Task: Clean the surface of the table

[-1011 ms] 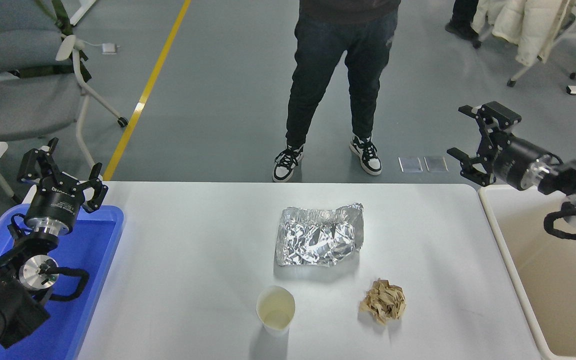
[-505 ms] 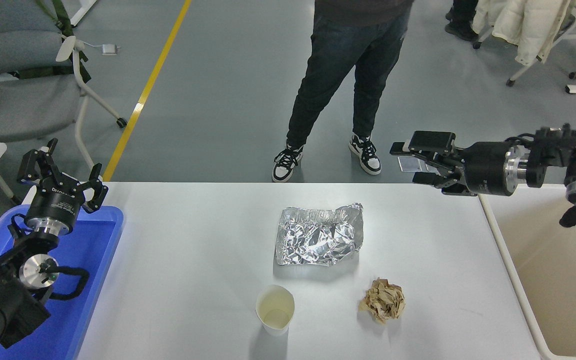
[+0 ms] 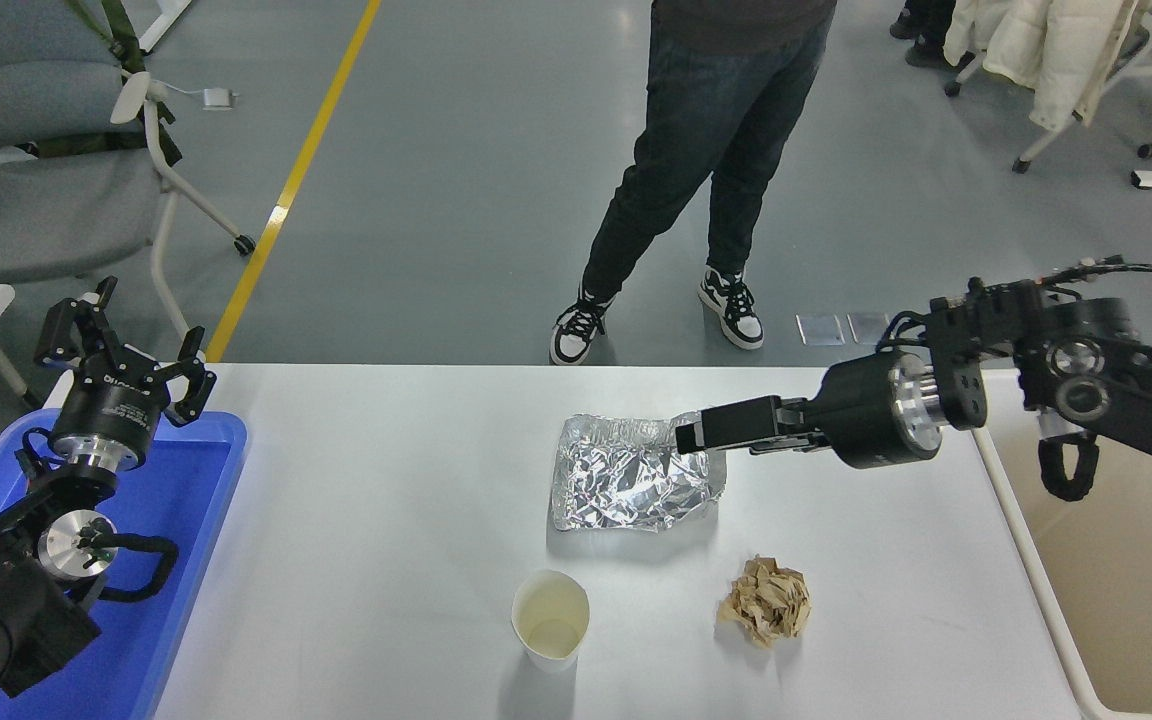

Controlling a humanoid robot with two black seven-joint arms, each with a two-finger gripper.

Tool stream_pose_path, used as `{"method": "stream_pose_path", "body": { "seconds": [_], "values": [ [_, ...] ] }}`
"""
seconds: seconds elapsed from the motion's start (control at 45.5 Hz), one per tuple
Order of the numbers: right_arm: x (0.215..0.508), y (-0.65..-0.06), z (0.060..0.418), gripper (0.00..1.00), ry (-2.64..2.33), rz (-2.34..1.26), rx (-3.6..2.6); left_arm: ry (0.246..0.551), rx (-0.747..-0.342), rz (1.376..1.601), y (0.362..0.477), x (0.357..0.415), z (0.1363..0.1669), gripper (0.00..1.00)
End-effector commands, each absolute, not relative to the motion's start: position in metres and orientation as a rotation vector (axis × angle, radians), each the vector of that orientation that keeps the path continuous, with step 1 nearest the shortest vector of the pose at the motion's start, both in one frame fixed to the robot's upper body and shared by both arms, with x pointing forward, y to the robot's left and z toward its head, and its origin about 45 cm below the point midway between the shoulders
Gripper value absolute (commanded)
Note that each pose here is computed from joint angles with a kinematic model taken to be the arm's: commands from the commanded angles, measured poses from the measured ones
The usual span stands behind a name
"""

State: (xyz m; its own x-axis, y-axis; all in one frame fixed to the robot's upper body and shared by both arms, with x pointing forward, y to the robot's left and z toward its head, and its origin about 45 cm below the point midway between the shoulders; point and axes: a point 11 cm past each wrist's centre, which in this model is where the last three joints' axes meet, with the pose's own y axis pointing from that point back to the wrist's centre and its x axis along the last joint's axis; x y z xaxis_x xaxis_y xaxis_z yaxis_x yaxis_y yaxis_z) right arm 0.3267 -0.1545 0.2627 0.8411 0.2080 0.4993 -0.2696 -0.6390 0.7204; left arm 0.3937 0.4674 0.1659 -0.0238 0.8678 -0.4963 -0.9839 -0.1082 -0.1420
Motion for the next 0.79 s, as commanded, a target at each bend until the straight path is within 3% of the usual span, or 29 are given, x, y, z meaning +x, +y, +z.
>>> {"method": "stream_pose_path", "body": {
  "seconds": [0.0, 0.484, 0.769],
  "values": [
    [0.302, -0.125, 0.234, 0.99, 0.156, 0.802, 2.077, 0.276, -0.541, 1.596, 0.467, 0.3937, 0.166, 1.0],
    [0.291, -0.068, 0.2, 0.99, 0.243, 0.813, 2.041, 0.276, -0.541, 1.596, 0.467, 0.3936, 0.1659, 1.0],
    [0.302, -0.076, 0.159, 0.99, 0.176, 0.69, 1.955, 0.276, -0.542, 1.594, 0.467, 0.3938, 0.166, 1.0]
  ]
}}
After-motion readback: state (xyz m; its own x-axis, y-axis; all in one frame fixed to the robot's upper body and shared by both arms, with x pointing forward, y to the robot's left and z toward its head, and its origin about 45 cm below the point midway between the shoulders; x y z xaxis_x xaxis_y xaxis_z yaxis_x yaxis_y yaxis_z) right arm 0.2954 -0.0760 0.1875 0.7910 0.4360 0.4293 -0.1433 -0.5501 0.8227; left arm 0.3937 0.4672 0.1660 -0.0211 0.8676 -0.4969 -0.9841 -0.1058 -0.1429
